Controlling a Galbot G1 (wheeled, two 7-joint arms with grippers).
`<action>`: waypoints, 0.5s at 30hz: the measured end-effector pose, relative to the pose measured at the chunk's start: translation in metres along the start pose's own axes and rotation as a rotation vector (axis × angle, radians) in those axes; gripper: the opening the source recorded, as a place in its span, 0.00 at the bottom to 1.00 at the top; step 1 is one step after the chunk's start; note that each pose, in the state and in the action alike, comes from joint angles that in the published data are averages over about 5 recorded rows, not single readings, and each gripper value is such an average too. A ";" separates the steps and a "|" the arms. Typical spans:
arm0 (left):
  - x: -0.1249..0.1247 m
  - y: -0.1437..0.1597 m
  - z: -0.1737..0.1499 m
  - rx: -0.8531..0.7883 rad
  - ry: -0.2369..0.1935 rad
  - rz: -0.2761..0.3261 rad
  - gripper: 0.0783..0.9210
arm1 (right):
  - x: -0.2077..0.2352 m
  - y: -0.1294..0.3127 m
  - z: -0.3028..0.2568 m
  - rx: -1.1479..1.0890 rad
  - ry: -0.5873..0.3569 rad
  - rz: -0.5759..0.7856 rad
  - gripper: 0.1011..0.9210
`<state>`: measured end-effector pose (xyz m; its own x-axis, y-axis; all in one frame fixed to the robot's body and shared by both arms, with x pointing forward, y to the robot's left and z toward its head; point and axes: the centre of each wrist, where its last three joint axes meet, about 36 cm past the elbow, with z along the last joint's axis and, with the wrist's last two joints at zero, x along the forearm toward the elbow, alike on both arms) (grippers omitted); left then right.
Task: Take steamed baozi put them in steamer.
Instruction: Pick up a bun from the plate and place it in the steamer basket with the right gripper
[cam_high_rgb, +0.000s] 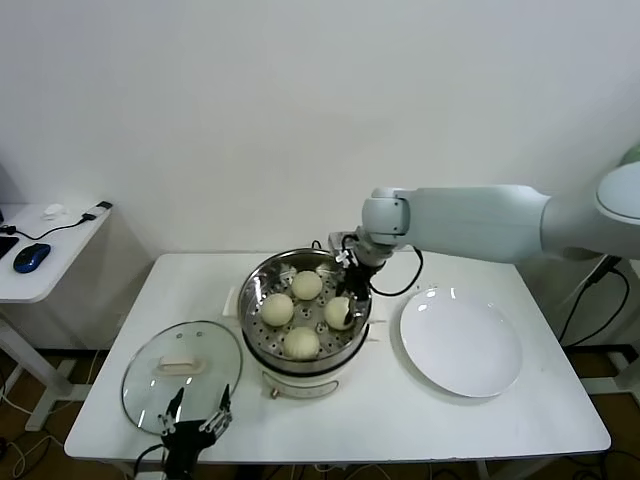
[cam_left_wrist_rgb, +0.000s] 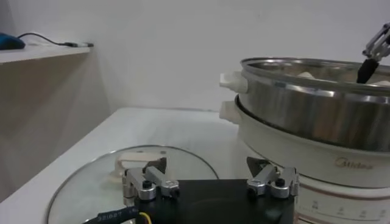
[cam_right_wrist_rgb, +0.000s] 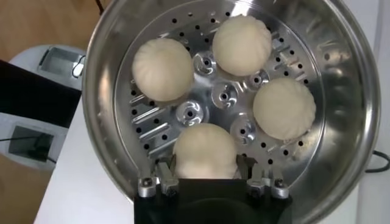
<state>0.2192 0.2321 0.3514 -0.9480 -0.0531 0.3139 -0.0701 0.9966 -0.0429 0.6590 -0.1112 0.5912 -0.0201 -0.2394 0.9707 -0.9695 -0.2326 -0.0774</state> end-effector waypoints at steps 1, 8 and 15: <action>0.000 0.000 0.000 0.000 -0.001 -0.001 0.88 | -0.001 0.000 0.000 0.000 -0.004 0.001 0.75; 0.002 0.001 -0.002 0.000 -0.004 -0.003 0.88 | 0.005 -0.004 0.005 -0.001 -0.055 0.009 0.88; 0.003 0.001 -0.005 0.001 -0.015 -0.002 0.88 | 0.047 -0.013 0.017 0.004 -0.145 0.002 0.88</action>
<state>0.2177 0.2328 0.3570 -0.9523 -0.0559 0.2999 -0.0720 0.9965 -0.0429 0.6749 -0.1354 0.6338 0.0139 -0.3735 0.9275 -0.9685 -0.2357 -0.0804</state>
